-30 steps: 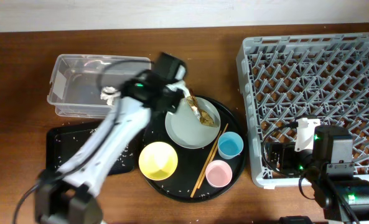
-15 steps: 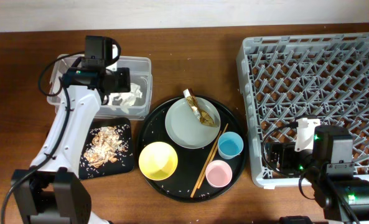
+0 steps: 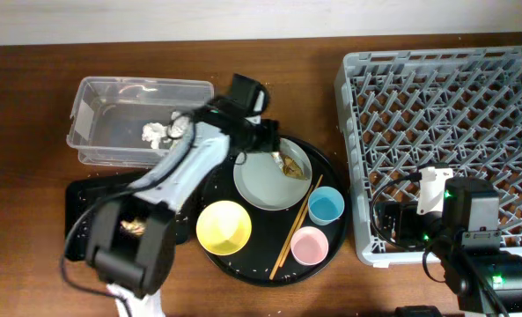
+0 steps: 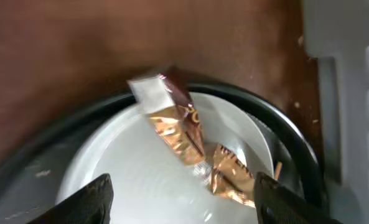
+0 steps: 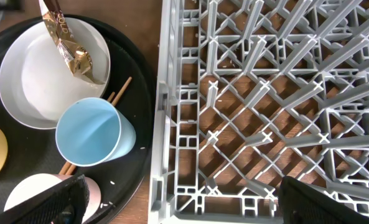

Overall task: Sort waste into correct bins and load items into the dishwasher rack
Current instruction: 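Grasp the brown snack wrapper on the plate with the left gripper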

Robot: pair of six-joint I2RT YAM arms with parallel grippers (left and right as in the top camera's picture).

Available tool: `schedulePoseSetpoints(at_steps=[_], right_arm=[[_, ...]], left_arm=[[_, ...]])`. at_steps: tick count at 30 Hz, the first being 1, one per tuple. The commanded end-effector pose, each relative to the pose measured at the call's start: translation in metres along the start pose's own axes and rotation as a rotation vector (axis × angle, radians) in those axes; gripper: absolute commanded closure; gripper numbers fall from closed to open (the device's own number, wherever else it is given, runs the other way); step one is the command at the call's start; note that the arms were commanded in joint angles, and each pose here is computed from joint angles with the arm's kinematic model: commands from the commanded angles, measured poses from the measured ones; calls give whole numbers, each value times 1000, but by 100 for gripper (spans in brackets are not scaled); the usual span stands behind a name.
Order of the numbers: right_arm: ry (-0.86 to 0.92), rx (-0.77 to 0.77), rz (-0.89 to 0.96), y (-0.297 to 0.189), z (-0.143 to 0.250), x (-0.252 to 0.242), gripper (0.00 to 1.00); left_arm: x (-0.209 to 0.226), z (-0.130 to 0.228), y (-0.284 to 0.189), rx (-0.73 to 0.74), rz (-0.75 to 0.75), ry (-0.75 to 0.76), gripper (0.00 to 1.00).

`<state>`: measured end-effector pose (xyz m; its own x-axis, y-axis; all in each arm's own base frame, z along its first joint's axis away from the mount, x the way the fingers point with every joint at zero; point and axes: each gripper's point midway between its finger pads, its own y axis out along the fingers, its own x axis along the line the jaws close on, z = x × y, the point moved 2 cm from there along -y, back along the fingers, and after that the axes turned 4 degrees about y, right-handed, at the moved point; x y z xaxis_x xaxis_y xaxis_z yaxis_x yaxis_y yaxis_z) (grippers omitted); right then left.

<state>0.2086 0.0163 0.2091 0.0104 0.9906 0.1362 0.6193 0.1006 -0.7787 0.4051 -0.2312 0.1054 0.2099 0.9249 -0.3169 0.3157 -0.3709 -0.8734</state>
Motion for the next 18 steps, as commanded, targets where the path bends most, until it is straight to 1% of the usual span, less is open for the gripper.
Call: schedulePoseSetpoints(at_steps=[1,6,7,8,9,10,11,12,13,14,17,18], right_arm=[[12,-24,-6,-5,-7,1,2],[13,-23,-6,-5,-7,1,2],[12,-24,-6,-5,-7,1,2],[12,-24,-6,-5,-7,1,2],[12,-23,-6,-5,-7,1,2],[12,-23,-6,-5,-7,1,2],[12,-23,-6,-5,-7,1,2],[12,-23,-6,-5,-7,1,2],[12,-20,-6,-5,-6,1,2],[13,-19,-6,-5,-6,1,2],[13,-16,-5,-5,-5,1,2],[13,-16,-5,-5,-5,1,2]], left_arm=[[-16,8,38,24,18,-27,28],[-21,24,74,53,-21,11,30],[-23,27,77,61,-25,16,32],[-23,28,79,63,-29,20,41],[-22,28,79,58,-41,22,57],[-23,27,78,54,-39,23,66],[-22,26,78,52,-39,21,81],[-21,26,78,55,-41,19,91],[-20,26,75,58,-46,17,97],[-18,25,71,56,-54,14,99],[-8,6,32,5,-63,-12,100],[-3,-4,10,-34,-71,-7,100]])
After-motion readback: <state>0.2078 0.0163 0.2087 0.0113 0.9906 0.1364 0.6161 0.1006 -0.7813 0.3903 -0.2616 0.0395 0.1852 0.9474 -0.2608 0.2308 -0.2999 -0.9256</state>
